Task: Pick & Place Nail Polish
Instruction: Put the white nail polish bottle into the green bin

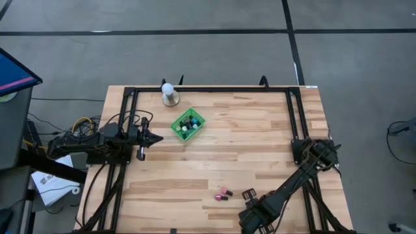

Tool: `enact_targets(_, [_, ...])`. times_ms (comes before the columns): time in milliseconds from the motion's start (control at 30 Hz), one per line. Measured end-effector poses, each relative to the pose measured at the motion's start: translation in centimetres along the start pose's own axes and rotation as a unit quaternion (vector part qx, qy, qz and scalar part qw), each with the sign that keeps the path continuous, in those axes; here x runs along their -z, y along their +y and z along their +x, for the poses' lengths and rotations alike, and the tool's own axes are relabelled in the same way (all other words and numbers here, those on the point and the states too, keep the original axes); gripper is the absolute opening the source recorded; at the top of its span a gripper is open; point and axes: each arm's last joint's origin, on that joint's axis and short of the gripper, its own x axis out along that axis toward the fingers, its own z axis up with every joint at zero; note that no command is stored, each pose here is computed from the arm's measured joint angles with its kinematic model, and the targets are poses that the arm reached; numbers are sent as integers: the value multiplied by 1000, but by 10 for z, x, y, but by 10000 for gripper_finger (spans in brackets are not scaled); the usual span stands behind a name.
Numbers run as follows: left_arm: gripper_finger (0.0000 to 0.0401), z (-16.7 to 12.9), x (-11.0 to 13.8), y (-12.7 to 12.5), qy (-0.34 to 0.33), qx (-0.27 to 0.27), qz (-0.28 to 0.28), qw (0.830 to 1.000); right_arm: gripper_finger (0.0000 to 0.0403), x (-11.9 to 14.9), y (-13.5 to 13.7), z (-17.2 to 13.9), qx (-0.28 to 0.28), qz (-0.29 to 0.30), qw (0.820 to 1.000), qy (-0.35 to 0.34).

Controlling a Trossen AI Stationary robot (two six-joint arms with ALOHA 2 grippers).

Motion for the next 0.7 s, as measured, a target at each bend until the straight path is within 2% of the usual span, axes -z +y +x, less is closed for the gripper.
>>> enact_targets(133, [2, 0, 0, 0, 0, -1, 0, 1000, 74, -3, -10, 0, -2, 15, 1000, 3])
enact_targets(233, [2, 0, 0, 0, 0, -1, 0, 1000, 41, -6, -19, 0, -8, 28, 1000, 5])
enact_targets(700, [2, 0, 0, 0, 1, -1, 0, 1000, 42, -10, -34, -9, -7, 40, 999, -6])
